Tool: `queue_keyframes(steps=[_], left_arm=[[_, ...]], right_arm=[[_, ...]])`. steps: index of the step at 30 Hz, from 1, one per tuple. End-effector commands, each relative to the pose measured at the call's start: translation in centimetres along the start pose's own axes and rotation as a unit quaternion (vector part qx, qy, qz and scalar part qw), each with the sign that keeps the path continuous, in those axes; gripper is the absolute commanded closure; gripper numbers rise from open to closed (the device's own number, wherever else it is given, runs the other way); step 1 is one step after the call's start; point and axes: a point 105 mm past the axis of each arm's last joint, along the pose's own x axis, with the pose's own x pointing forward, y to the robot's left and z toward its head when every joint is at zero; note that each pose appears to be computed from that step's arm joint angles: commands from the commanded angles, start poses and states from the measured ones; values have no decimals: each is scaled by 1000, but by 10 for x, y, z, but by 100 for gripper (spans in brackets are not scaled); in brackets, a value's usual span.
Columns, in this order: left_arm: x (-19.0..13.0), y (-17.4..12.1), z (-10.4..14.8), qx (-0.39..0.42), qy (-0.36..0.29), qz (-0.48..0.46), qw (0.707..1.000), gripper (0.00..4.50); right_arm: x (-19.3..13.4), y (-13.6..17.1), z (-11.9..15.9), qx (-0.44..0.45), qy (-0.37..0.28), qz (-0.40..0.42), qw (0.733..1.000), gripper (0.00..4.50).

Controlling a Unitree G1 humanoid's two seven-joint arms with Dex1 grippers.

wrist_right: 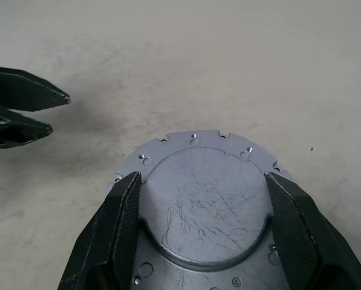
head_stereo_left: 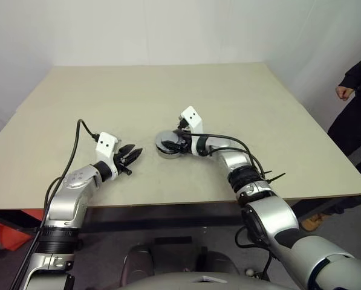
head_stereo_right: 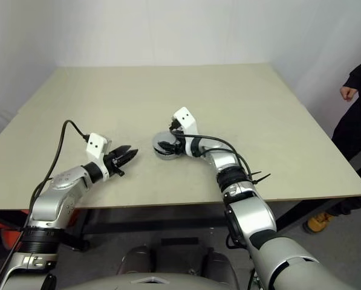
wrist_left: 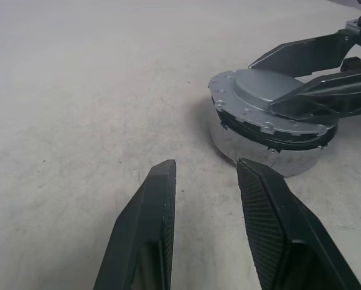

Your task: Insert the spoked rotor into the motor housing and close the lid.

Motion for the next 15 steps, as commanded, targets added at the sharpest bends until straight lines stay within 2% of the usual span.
queue_keyframes(steps=[1, 15], left_arm=[[0, 1, 15, 18, -22, -1, 1000, 281], [0, 1, 14, 19, -22, -1, 1000, 281]], right_arm=[[0, 2, 15, -33, -19, 5, 999, 141], [-2, -1, 0, -72, 12, -1, 997, 141]])
